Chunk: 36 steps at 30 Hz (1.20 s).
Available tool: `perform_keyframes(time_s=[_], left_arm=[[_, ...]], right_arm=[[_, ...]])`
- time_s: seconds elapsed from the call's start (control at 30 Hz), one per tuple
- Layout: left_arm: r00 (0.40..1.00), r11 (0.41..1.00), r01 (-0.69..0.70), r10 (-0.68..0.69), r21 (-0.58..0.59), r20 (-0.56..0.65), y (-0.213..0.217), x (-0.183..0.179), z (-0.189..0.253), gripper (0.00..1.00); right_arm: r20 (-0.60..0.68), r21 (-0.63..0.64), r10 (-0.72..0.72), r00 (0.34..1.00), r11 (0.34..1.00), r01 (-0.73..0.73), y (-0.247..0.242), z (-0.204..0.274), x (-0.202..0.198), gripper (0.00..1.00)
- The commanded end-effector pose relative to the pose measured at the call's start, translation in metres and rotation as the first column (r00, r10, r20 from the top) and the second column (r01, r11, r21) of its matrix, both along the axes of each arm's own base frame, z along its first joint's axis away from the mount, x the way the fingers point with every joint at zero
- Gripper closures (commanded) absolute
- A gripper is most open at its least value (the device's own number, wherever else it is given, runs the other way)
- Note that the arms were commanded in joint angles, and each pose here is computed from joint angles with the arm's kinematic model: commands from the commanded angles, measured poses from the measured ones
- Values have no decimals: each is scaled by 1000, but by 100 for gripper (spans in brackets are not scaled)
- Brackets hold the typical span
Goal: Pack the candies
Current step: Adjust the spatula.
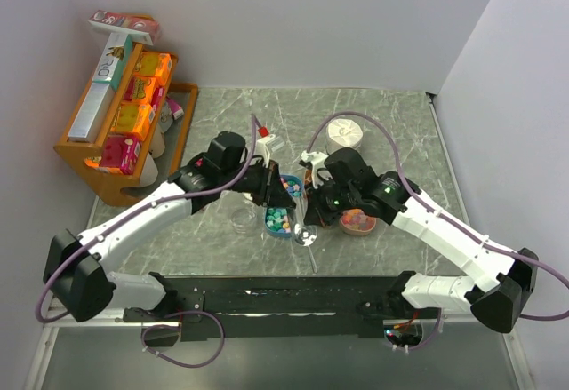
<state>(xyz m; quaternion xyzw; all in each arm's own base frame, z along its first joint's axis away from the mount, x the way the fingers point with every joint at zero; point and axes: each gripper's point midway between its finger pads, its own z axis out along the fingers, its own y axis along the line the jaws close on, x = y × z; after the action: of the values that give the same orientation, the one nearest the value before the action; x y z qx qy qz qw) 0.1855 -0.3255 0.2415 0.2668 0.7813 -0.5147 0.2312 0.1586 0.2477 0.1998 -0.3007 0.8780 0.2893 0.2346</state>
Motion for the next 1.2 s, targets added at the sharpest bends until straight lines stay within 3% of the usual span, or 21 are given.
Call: perform_keyframes(time_s=[0.0,0.13,0.23,0.3,0.33,0.4,0.47,0.5,0.53,0.57,0.77,0.9,1.07,1.17], left_arm=[[999,998,26,-25,57,-21,-7,12,-16,99],[994,995,29,-19,97,-104,-13,17,-23,99],[991,995,10,3,96,-135,-19,22,-16,99],[990,997,-21,32,79,-137,-21,27,-4,99],[990,997,-27,37,74,-138,-23,27,0,99],[987,996,-60,69,65,-143,-25,34,8,99],[984,995,-73,84,75,-160,-28,39,8,99],[983,995,-81,90,65,-159,-31,43,17,99],[978,993,-86,100,82,-185,-31,45,12,99],[976,993,-87,100,79,-192,-32,47,15,99],[930,982,-173,187,70,-316,-29,69,26,99],[879,968,-239,251,81,-405,-19,84,23,99],[834,963,-256,262,79,-486,-14,88,16,99],[825,962,-261,268,86,-497,-10,89,11,99]], right_arm=[[80,149,111,991,981,-122,12,43,-15,100],[117,122,31,993,992,-46,6,46,-2,100],[160,91,-115,980,991,101,-8,44,17,100],[196,73,-218,956,975,208,-20,42,30,90],[207,99,-255,945,966,239,-24,47,31,78],[246,130,-300,922,953,275,-33,51,34,66],[281,153,-351,893,935,319,-41,53,39,46],[307,182,-381,872,923,339,-49,61,40,22],[319,188,-397,861,916,353,-54,62,40,8],[331,200,-407,851,912,358,-56,64,41,1],[337,148,-365,868,931,334,-62,60,33,2],[303,118,-323,897,946,301,-54,51,30,23],[293,83,-315,903,949,304,-50,38,33,35],[293,56,-317,902,947,315,-47,31,38,48]])
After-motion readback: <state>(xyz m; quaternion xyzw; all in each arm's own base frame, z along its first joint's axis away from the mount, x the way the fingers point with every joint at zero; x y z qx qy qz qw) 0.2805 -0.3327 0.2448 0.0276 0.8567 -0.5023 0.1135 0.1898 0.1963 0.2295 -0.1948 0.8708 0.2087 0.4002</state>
